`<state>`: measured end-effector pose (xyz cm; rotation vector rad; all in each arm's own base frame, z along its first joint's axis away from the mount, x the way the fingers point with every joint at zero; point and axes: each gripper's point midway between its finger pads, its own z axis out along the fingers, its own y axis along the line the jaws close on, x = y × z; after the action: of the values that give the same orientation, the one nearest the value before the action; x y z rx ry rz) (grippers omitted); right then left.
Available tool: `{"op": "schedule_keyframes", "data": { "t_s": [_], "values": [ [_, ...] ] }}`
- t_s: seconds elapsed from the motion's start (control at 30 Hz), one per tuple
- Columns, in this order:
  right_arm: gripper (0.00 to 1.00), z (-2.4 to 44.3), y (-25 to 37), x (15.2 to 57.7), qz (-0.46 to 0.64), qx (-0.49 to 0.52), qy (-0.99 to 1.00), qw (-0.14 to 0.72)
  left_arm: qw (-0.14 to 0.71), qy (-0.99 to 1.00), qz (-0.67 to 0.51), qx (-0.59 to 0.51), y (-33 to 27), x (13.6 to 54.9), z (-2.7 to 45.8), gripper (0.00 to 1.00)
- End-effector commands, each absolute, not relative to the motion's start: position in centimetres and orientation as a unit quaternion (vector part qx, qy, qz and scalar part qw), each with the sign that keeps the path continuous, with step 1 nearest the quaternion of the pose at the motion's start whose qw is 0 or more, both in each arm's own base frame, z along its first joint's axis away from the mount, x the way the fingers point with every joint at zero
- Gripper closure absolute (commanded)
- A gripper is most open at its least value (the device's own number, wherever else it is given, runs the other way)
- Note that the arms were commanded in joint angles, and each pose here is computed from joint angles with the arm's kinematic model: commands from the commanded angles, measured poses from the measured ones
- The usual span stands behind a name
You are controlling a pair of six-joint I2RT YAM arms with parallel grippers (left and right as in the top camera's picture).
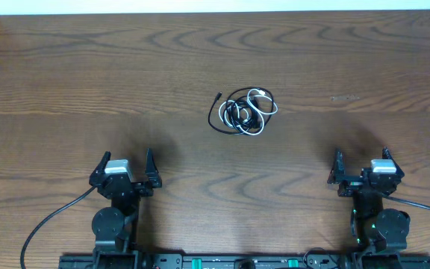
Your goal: Untangle cables
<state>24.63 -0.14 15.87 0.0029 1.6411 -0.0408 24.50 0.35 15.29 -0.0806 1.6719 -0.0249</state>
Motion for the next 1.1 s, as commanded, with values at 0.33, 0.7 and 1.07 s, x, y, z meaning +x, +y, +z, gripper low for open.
{"op": "schedule_keyframes", "data": {
  "t_s": [0.33,0.7,1.07],
  "values": [
    [0.01,20.4,9.8,21.6,0.395,-0.021,0.666,0.632,0.647,0.760,0.000,-0.050,1.0,24.4,13.5,0.02],
    [0.01,25.6,12.8,17.5,0.492,-0.124,0.582,0.636,0.647,0.760,0.000,-0.050,1.0,24.4,13.5,0.02],
    [0.01,41.4,12.2,11.0,0.309,-0.272,0.456,0.789,0.647,0.760,0.000,-0.050,1.0,24.4,13.5,0.02]
  ]
}}
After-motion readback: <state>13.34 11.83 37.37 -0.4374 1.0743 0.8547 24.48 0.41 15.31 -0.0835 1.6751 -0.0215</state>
